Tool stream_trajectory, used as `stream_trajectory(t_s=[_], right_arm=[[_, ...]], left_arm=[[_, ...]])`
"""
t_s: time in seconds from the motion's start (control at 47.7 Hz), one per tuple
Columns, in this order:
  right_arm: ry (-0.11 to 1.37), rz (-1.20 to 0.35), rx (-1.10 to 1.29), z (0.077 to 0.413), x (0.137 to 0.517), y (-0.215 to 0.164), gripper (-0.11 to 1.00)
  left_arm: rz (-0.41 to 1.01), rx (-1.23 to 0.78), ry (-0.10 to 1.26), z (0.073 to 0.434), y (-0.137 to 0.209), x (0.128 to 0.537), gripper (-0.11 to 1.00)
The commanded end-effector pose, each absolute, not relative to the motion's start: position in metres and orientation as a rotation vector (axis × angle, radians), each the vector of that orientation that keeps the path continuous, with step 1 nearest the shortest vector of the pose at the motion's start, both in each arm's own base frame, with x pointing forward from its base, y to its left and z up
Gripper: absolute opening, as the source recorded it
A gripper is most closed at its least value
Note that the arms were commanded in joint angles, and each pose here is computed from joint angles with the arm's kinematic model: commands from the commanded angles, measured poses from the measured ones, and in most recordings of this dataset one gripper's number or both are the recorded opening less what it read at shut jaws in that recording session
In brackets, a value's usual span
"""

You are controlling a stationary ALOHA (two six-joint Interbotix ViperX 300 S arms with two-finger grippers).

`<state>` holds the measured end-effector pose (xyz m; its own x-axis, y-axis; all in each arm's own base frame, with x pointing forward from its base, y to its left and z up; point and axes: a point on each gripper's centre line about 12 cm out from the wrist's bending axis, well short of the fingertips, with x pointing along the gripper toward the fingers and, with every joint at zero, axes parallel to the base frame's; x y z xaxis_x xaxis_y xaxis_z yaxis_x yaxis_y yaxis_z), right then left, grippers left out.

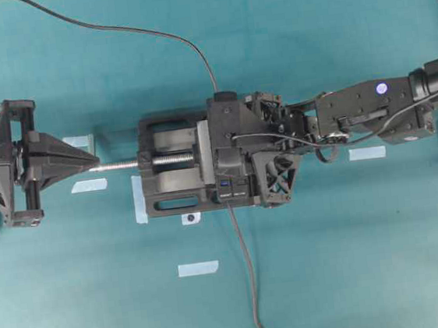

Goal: Insert the USB into the second port from the front of the fixed hub.
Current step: 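Align the plug with the port and push it in with the right gripper, then open the right gripper and pull it back from the plugged cable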

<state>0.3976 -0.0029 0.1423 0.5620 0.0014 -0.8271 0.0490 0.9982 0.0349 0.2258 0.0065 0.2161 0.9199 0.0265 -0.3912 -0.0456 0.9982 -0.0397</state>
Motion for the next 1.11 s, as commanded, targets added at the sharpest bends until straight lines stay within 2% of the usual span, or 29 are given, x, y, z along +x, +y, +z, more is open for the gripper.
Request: stream_trajectory(t_s=[0.0,0.189,0.314,0.44,0.629,0.67,1.089], right_arm=[[0.983,-0.031,0.065,0.141,0.396,-0.002,0.05],[0.968,-0.029,0.065,0.146,0.4,-0.002,0.07],[0.951,-0.03,0.066,0.151,0.404,-0.002,0.15],[0.949,-0.029,0.065,0.152,0.404,-0.002,0.34],[0.966,-0.031,0.068,0.154,0.404,-0.002,0.78],[0.977,-0.029,0.066,0.153,0.404,-0.001,0.83],[0.964,-0.03,0.067,0.161,0.405,-0.002,0.83]], left_arm=[[0.038,-0.048,0.386,0.221,0.007,0.228,0.0],[0.039,-0.05,0.389,0.22,0.007,0.228,0.0],[0.038,-0.05,0.384,0.221,0.007,0.228,0.0],[0.038,-0.05,0.386,0.22,0.007,0.228,0.0],[0.039,-0.051,0.378,0.223,0.007,0.228,0.0],[0.039,-0.051,0.375,0.223,0.007,0.228,0.0],[0.039,-0.051,0.383,0.221,0.007,0.227,0.0]])
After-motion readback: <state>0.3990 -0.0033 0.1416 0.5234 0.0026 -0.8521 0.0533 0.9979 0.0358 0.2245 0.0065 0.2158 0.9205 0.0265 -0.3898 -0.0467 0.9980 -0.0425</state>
